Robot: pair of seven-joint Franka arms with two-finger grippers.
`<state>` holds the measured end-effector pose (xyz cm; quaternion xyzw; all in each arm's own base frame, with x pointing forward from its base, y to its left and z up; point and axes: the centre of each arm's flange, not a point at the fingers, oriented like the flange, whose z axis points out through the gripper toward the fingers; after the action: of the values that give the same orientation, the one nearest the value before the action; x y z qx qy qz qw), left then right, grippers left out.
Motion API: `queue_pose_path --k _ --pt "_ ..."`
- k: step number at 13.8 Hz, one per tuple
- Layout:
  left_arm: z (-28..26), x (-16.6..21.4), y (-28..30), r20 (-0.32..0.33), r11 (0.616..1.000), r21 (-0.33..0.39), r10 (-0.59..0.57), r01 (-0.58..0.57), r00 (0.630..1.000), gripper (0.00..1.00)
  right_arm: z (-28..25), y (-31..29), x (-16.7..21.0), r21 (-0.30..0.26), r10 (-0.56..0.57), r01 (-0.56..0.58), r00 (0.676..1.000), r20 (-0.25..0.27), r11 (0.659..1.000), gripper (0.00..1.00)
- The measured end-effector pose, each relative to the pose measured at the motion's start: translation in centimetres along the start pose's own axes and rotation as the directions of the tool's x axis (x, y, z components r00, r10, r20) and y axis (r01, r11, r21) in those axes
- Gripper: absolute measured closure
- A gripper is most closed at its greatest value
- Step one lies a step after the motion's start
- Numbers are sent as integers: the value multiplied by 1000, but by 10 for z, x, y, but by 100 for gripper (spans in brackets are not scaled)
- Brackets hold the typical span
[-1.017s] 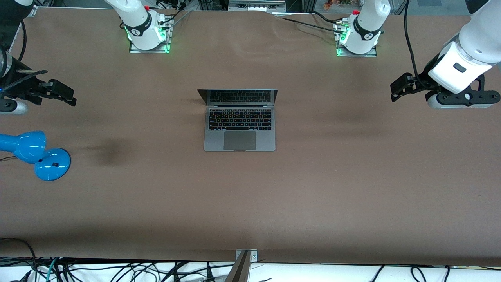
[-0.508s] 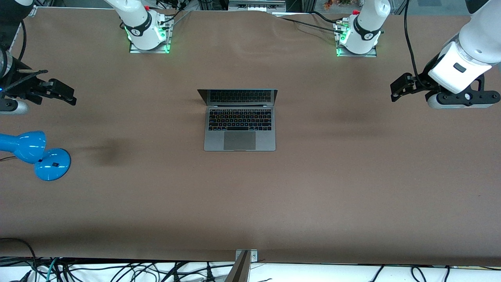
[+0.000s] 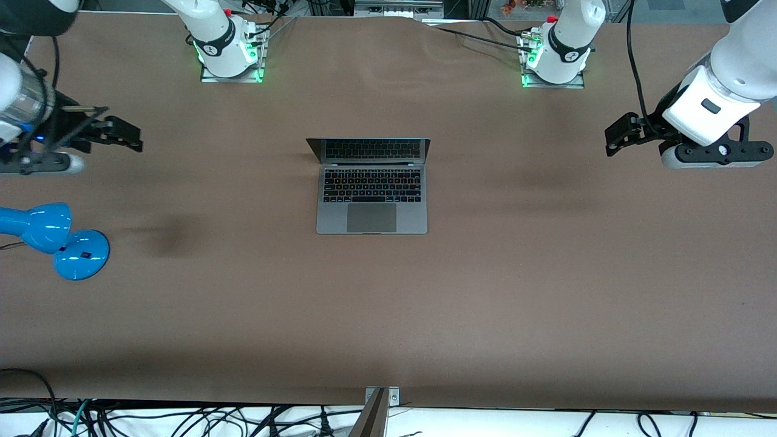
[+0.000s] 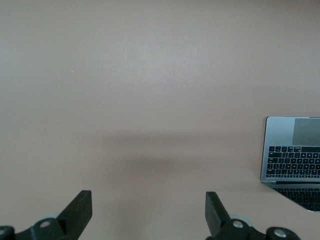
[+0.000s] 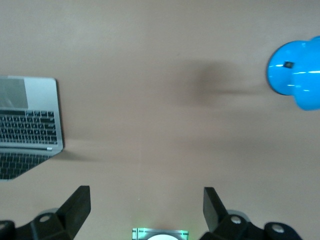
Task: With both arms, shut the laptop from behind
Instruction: 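Move both grippers toward the laptop screen's back edge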
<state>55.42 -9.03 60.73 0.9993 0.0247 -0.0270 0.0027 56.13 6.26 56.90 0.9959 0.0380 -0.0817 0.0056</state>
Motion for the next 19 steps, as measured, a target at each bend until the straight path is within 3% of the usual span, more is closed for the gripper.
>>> queue_pose_path --k 2,8,11,14,16,17,19 --pt "2 -1 0 12 1000 2 0 0 1000 0 10 -34 1 16 -59 58 998 21 998 0" --pt "33 -3 25 134 998 26 45 -49 990 0 39 -136 -5 270 -201 168 975 99 948 0" --pt "59 -13 74 206 995 45 74 -85 976 0 71 -173 -8 318 -245 181 954 174 931 0" --pt "88 -31 129 259 994 73 59 -81 964 0 94 -209 -11 355 -135 23 946 295 935 0" --pt "99 -40 149 288 998 57 12 -30 958 0 102 -233 -16 336 -16 -124 922 386 934 0" --pt "103 -44 155 305 999 44 -27 15 952 0 106 -243 -19 322 23 -173 907 421 931 5" --pt "111 -53 172 320 996 48 -90 78 943 0 120 -258 -23 306 55 -231 870 490 924 29"
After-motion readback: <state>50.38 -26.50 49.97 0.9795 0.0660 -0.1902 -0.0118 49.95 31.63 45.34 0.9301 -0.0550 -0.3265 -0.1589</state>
